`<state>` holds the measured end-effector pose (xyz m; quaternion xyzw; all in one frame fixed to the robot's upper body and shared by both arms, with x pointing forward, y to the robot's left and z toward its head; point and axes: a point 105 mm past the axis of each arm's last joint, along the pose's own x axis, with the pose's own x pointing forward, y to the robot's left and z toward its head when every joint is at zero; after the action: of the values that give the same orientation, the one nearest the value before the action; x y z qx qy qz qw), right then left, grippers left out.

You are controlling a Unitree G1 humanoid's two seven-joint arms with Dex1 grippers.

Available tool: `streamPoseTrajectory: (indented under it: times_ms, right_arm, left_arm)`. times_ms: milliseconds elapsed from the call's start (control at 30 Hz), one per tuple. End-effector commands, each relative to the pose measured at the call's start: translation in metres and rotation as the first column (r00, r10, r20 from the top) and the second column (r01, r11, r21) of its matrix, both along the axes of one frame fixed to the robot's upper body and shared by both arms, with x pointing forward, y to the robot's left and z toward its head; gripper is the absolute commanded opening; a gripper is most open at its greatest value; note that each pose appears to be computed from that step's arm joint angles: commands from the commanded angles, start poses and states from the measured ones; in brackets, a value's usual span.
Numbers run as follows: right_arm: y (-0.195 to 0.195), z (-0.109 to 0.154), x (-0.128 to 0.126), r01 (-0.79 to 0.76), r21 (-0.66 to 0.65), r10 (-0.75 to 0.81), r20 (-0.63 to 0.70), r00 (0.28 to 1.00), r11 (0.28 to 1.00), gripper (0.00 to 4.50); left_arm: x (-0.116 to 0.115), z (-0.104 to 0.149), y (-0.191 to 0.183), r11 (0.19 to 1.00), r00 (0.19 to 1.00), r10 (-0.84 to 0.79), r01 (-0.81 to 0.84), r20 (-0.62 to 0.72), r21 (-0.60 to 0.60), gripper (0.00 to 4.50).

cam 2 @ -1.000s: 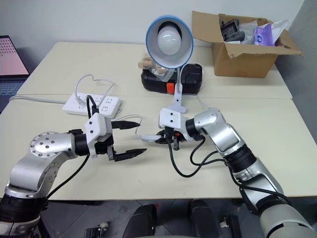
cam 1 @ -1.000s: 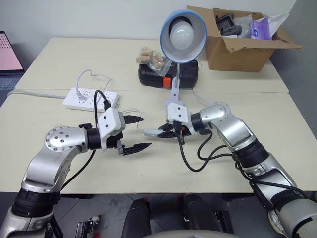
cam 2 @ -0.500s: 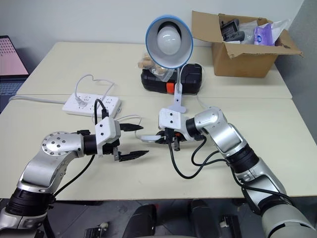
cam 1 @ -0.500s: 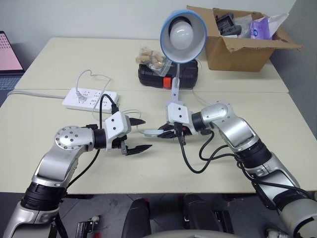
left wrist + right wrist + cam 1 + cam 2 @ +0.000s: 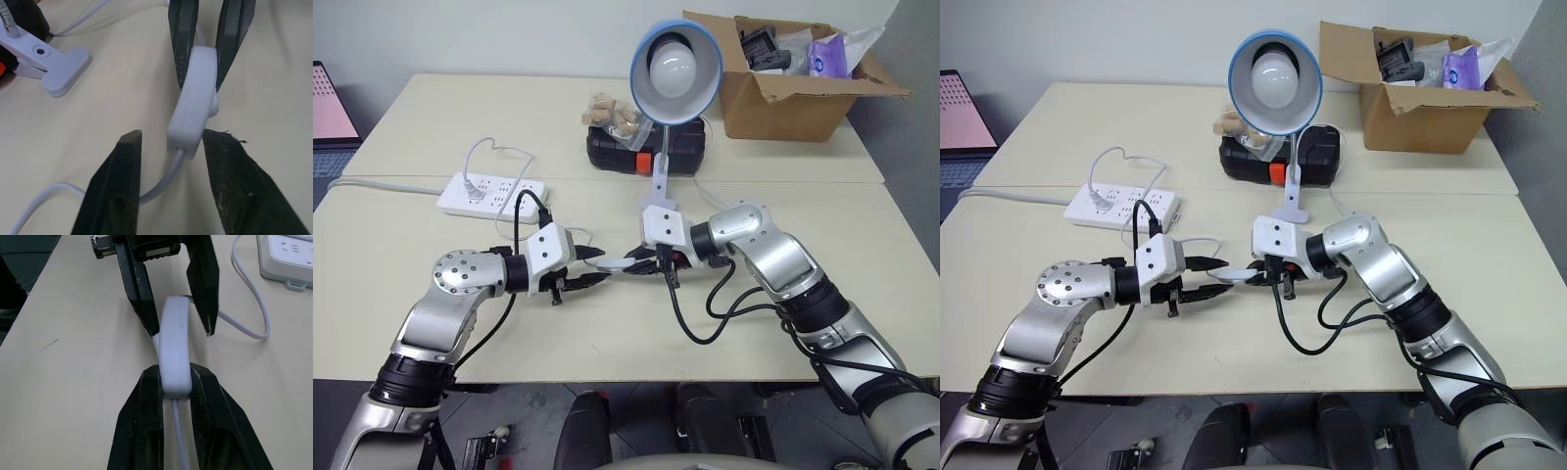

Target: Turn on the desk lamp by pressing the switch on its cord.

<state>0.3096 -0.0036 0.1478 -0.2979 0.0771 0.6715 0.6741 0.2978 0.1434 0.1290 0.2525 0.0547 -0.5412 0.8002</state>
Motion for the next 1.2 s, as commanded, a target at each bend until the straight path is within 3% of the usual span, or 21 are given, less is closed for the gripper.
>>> streamPoseTrajectory:
  times_ms: [33, 100, 333, 400, 533, 1200]
  right_arm:
    - [0.004, 0.009, -0.006, -0.045, 0.026, 0.044, 0.036, 0.998, 0.999, 0.38]
    - [0.004, 0.009, -0.007, -0.049, 0.025, 0.048, 0.038, 0.998, 0.999, 0.38]
    - [0.003, 0.011, -0.008, -0.081, 0.023, 0.080, 0.063, 0.995, 0.996, 0.38]
    - [0.002, 0.011, -0.008, -0.085, 0.020, 0.084, 0.064, 0.994, 0.996, 0.38]
    - [0.002, 0.011, -0.008, -0.088, 0.015, 0.087, 0.062, 0.994, 0.996, 0.38]
    - [0.001, 0.012, -0.008, -0.089, 0.000, 0.089, 0.062, 0.994, 0.996, 0.38]
  left_arm:
    - [0.002, 0.009, -0.004, 1.000, 0.998, -0.029, 0.028, 0.051, 0.004, 1.00]
    - [0.002, 0.011, -0.005, 0.999, 0.997, -0.041, 0.040, 0.068, 0.009, 0.62]
    - [0.003, 0.017, -0.008, 0.998, 0.993, -0.067, 0.068, 0.101, -0.011, 0.55]
    - [0.003, 0.018, -0.008, 0.997, 0.992, -0.072, 0.073, 0.106, -0.004, 1.21]
    - [-0.003, 0.017, -0.009, 0.993, 0.989, -0.117, 0.116, 0.096, 0.017, 2.03]
    - [-0.010, 0.010, -0.016, 0.989, 0.990, -0.143, 0.143, 0.013, 0.025, 2.08]
